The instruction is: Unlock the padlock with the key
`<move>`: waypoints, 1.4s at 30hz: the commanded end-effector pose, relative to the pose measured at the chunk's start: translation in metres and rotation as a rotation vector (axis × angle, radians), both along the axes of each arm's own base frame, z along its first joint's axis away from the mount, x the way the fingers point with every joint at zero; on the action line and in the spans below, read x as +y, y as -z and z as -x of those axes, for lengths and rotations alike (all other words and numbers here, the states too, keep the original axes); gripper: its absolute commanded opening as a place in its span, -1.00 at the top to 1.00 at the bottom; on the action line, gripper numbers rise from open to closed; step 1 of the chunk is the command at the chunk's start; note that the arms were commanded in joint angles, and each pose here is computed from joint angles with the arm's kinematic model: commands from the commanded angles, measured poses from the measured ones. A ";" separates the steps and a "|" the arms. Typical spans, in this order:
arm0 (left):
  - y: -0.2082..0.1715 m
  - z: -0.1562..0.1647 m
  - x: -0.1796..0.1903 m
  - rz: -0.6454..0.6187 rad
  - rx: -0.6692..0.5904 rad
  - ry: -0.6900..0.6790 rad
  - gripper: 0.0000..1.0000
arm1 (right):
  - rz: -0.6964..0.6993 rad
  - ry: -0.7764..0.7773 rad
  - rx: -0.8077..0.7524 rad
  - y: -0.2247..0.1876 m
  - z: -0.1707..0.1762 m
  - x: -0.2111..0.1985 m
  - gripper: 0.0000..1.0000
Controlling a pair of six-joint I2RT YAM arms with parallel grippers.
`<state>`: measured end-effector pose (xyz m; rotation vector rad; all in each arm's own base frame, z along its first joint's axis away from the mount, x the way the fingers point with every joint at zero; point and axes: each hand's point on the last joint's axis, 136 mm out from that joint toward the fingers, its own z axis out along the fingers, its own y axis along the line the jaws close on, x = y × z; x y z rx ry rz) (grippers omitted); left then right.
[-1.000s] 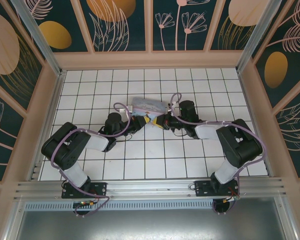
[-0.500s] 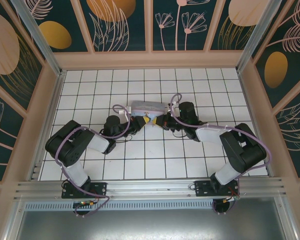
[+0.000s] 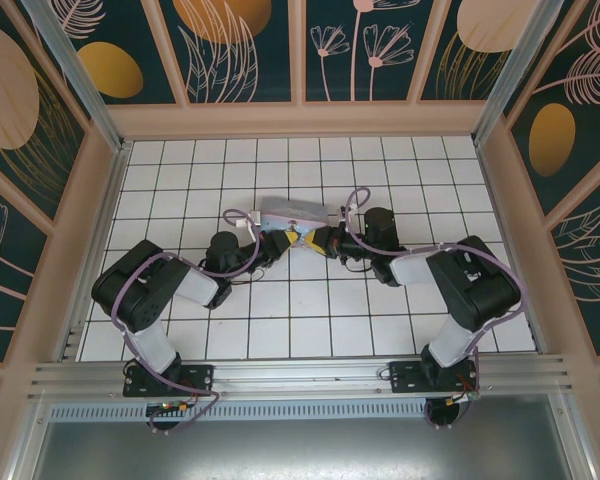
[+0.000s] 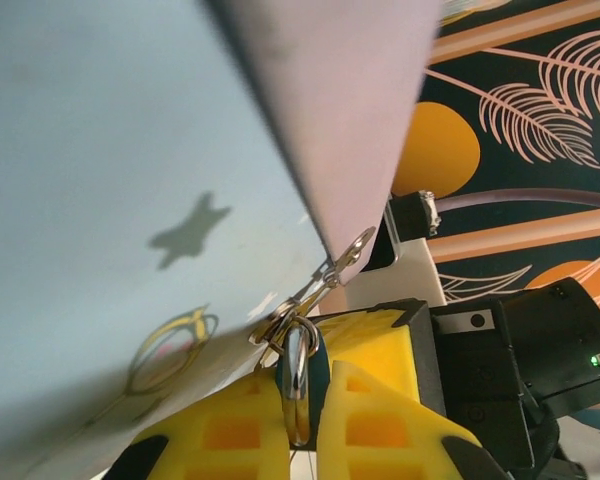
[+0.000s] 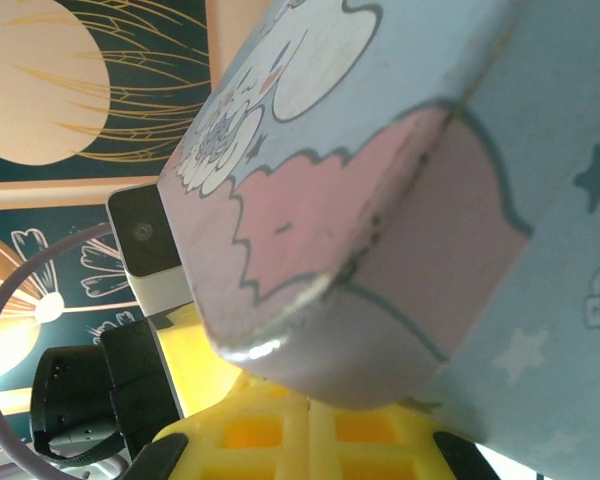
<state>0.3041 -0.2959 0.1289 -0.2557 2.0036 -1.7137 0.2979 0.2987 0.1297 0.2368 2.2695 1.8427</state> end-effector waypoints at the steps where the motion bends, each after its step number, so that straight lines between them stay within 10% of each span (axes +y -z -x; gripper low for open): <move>1: -0.021 0.084 -0.038 0.064 -0.065 0.435 1.00 | -0.168 0.072 -0.175 -0.058 -0.028 0.004 1.00; 11: -0.028 0.081 -0.037 0.089 -0.054 0.414 1.00 | 0.049 0.023 -0.312 -0.048 -0.034 0.014 1.00; 36: 0.022 0.060 -0.035 -0.054 0.012 0.306 1.00 | -0.081 0.048 -0.218 -0.052 -0.032 0.038 1.00; 42: 0.034 0.051 -0.029 -0.070 0.048 0.243 1.00 | -0.035 0.072 -0.210 -0.045 -0.030 0.030 0.47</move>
